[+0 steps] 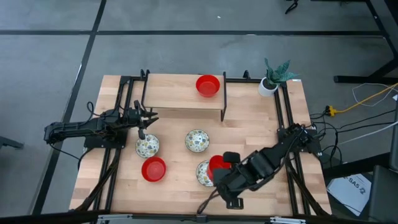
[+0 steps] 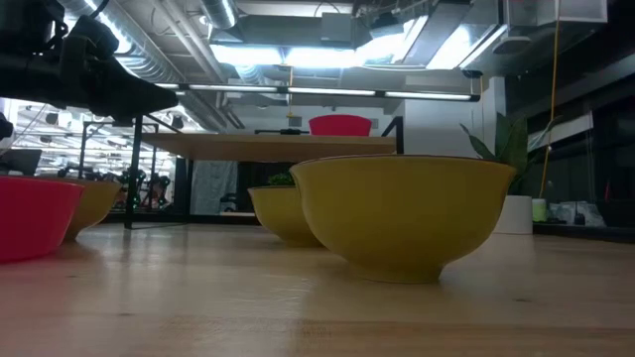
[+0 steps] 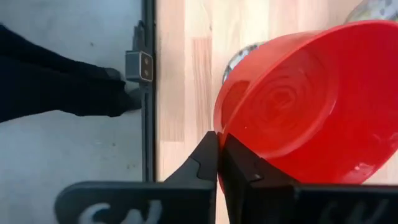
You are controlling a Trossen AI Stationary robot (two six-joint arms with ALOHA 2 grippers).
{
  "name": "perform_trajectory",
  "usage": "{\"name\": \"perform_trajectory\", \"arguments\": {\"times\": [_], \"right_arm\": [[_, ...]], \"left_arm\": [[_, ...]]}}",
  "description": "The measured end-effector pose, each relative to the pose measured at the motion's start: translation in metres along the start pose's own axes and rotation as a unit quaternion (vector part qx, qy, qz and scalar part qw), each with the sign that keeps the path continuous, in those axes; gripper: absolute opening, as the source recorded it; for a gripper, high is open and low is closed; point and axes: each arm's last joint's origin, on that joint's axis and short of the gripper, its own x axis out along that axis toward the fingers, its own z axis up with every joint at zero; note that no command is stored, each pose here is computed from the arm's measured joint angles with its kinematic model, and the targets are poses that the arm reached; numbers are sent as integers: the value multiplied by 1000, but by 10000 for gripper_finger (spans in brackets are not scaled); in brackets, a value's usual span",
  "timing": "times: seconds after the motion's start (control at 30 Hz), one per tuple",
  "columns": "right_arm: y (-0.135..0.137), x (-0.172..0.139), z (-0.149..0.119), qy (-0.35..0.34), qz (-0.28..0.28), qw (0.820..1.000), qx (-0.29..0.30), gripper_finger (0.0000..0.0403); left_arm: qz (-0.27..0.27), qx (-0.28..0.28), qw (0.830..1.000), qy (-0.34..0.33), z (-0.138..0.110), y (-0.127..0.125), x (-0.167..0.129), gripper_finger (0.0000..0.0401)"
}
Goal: Pick & Place Mini bowls
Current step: Stack the right red bowl on the red bowl on the shelf
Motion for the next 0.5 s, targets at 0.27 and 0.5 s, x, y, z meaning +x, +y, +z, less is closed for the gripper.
{"name": "perform_trajectory", "arguments": {"times": [0.27,0.5], "right_arm": [[-21,3,17,-12,11,998,-63,7],[-36,4,29,-35,10,995,-90,7]], "left_arm": [[0,0,1000,0,0,0,0,98],[0,0,1000,0,0,0,0,98]]}}
